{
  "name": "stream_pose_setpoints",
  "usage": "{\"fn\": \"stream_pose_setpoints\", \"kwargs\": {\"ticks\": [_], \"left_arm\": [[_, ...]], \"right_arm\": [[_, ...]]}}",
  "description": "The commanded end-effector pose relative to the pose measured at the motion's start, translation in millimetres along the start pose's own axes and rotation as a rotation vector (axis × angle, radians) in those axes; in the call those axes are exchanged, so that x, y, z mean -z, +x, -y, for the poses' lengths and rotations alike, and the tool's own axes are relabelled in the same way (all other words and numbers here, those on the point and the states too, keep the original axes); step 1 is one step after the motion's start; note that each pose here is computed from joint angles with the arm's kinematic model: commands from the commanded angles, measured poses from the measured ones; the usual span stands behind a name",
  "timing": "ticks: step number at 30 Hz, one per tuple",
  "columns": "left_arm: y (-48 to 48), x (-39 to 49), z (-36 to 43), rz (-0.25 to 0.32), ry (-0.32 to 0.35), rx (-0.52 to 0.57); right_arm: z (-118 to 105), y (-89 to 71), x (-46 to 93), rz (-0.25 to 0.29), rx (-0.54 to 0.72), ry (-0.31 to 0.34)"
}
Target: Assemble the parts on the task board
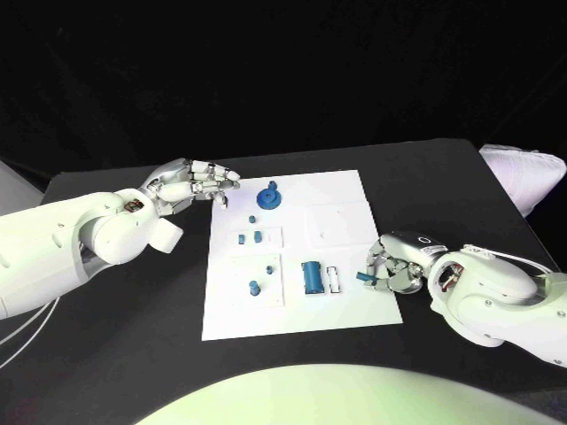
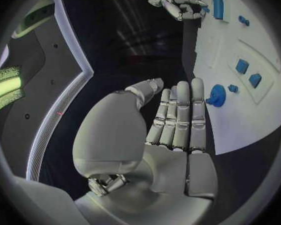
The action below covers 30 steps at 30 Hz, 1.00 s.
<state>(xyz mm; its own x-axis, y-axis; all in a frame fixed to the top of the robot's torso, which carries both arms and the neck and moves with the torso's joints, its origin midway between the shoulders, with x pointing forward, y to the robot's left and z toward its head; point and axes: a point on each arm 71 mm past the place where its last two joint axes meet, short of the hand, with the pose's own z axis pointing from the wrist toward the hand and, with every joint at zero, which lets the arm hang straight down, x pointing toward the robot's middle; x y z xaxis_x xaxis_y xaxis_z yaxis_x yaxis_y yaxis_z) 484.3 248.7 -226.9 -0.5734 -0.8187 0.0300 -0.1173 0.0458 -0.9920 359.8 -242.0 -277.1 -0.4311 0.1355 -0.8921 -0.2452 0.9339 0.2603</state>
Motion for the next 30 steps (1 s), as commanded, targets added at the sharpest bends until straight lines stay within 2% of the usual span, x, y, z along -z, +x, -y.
{"fn": "stream_pose_setpoints", "kwargs": {"ticks": [1,6,13,22,26,30], "left_arm": [[1.9,-0.2,1.2,-0.009,0.014,0.01],[1.8,0.0,1.1,-0.009,0.013,0.01],[1.8,-0.2,1.1,-0.008,0.012,0.009],[2.5,-0.8,1.1,-0.01,0.012,0.01],[2.8,-1.1,1.0,-0.01,0.011,0.01],[3.3,-1.4,1.0,-0.012,0.011,0.01]], "right_arm": [[9,18.9,1.1,-0.096,0.112,0.065],[5,17.8,0.7,-0.072,0.083,0.056],[-3,14.2,3.8,-0.031,-0.018,0.025],[-14,-3.3,6.8,0.056,-0.126,0.001],[-19,-7.8,6.2,0.062,-0.175,0.003],[-26,-7.3,3.3,0.04,-0.233,0.008]]}}
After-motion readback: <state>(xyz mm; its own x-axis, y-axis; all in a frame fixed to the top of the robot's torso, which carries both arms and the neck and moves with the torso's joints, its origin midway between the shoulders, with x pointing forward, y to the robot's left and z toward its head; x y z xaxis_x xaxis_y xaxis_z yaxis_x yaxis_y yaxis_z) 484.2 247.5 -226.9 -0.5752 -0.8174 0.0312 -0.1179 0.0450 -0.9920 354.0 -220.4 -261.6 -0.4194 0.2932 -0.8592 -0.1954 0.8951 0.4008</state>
